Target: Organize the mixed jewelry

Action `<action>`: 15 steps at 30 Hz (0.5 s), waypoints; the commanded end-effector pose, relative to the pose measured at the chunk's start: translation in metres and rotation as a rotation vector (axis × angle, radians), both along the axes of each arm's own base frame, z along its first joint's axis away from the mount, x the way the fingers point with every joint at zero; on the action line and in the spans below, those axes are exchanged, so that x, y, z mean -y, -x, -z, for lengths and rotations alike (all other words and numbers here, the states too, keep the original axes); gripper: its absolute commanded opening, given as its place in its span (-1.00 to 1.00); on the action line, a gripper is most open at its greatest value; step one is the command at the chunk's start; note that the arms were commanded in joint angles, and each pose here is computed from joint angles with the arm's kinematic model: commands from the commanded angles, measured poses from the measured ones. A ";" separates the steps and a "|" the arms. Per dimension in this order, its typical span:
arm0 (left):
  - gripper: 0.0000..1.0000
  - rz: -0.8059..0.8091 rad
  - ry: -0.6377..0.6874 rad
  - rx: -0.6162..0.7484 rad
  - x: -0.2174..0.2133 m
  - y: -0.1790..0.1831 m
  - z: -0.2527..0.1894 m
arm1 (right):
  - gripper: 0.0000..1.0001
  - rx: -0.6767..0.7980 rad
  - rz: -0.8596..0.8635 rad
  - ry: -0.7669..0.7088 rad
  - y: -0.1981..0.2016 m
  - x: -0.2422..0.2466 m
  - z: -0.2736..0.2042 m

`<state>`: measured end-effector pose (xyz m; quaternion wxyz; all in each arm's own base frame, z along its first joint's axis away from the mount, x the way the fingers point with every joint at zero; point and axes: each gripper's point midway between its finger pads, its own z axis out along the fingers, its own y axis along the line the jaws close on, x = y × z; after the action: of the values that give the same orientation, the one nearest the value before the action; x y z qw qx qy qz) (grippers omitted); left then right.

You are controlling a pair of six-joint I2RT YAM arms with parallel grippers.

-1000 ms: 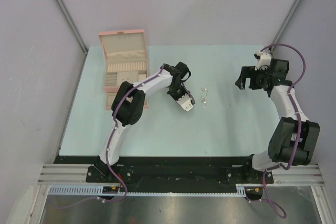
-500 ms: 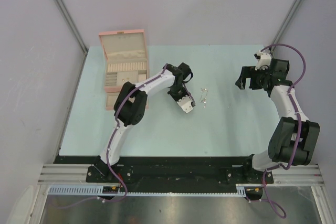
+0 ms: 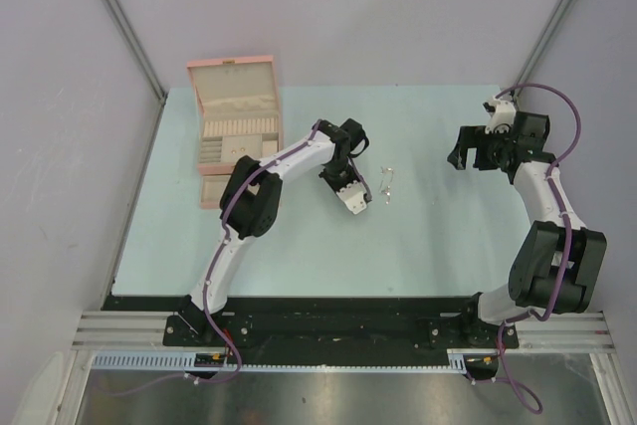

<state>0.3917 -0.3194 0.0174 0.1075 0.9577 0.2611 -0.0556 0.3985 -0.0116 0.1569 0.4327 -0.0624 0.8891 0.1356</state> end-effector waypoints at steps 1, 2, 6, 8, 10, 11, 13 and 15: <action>-0.66 0.105 -0.006 -0.060 0.007 0.016 0.015 | 1.00 0.019 -0.009 0.003 -0.004 0.003 -0.005; -0.68 0.103 -0.010 -0.065 0.006 0.017 0.016 | 0.99 0.018 -0.009 0.002 -0.004 0.003 -0.004; -0.74 0.095 -0.020 -0.075 0.004 0.020 0.018 | 1.00 0.017 -0.010 0.000 -0.004 0.003 -0.004; -0.77 0.090 -0.019 -0.077 0.004 0.021 0.018 | 0.99 0.018 -0.010 0.000 -0.004 0.003 -0.005; -0.79 0.084 -0.018 -0.078 0.004 0.021 0.018 | 0.99 0.018 -0.010 0.000 -0.004 0.003 -0.005; -0.82 0.079 -0.015 -0.077 0.005 0.021 0.018 | 0.99 0.017 -0.008 0.000 -0.004 0.003 -0.004; -0.85 0.066 -0.015 -0.079 0.005 0.022 0.017 | 0.99 0.017 -0.008 0.000 -0.004 0.003 -0.004; -0.89 0.046 -0.009 -0.072 0.007 0.023 0.014 | 0.99 0.018 -0.006 -0.001 -0.003 0.004 -0.005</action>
<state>0.3904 -0.3186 0.0170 0.1032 0.9574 0.2637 -0.0559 0.3984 -0.0133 0.1572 0.4334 -0.0606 0.8888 0.1361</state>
